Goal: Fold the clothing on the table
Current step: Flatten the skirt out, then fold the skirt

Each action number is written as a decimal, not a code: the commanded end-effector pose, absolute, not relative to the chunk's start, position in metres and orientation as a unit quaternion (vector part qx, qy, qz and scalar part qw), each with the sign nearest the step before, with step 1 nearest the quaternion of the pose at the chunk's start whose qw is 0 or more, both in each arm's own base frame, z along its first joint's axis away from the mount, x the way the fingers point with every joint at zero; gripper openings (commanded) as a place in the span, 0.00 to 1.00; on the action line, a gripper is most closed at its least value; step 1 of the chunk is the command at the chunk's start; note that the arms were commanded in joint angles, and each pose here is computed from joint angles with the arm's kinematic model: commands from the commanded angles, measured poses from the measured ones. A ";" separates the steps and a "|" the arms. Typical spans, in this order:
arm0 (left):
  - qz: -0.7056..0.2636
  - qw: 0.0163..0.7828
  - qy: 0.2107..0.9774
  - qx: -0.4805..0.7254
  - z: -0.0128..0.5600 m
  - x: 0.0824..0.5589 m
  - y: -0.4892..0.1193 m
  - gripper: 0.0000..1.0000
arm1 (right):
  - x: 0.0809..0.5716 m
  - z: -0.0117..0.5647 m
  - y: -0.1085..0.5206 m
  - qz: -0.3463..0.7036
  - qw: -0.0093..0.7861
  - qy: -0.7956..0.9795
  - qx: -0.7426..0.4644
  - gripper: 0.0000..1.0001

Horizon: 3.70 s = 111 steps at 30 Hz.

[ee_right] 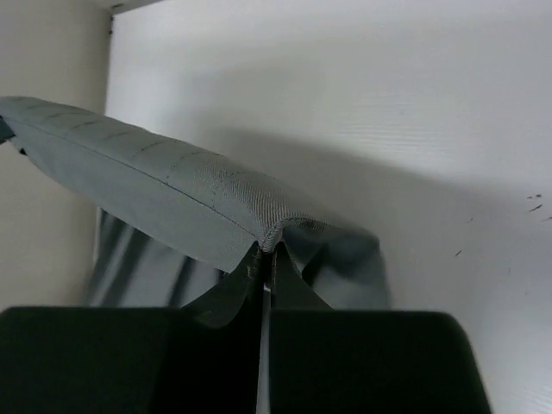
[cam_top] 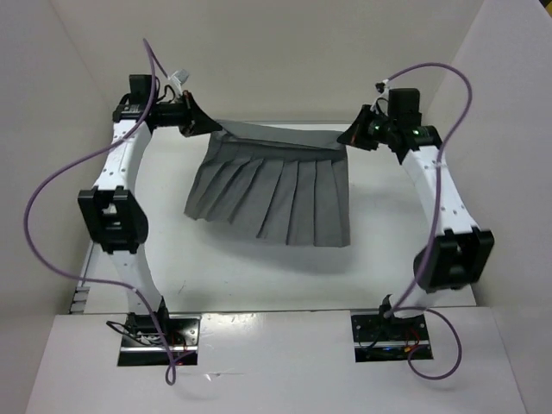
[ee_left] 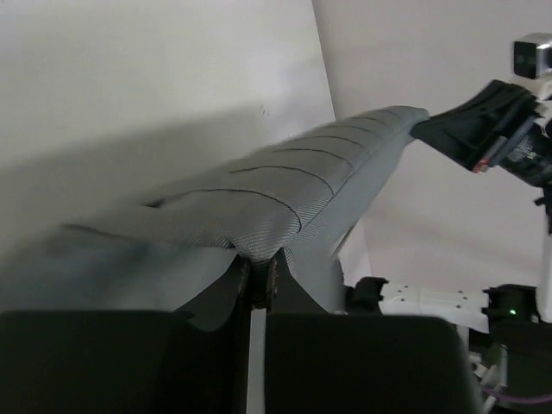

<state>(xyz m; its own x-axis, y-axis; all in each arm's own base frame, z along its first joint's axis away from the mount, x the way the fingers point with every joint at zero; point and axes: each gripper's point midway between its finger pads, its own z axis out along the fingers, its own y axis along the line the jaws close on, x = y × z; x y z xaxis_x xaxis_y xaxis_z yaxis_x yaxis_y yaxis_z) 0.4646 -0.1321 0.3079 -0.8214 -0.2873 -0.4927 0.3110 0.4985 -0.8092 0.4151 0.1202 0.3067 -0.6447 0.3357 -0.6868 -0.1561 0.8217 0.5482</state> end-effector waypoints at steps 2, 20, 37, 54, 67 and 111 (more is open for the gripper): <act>-0.483 0.388 0.784 0.035 0.385 0.491 -0.112 0.00 | 0.454 0.380 0.074 0.258 0.524 0.807 0.087 0.00; -0.486 0.263 0.833 -0.029 0.237 0.400 -0.145 0.00 | 0.348 0.236 0.113 0.292 0.340 0.889 0.092 0.00; -0.456 0.042 0.885 -0.081 0.117 0.195 -0.154 0.02 | 0.107 0.131 0.158 0.285 -0.010 0.936 0.206 0.00; -0.484 0.086 0.868 -0.066 0.161 0.225 -0.160 0.03 | 0.114 0.151 0.127 0.250 0.057 0.922 0.289 0.00; -0.480 0.144 0.862 -0.076 0.189 0.276 -0.160 0.03 | 0.128 0.180 0.129 0.282 0.135 0.888 0.338 0.00; -0.412 0.202 0.888 0.040 0.159 0.417 -0.231 0.41 | 0.232 0.143 0.069 0.095 0.232 0.867 0.430 0.78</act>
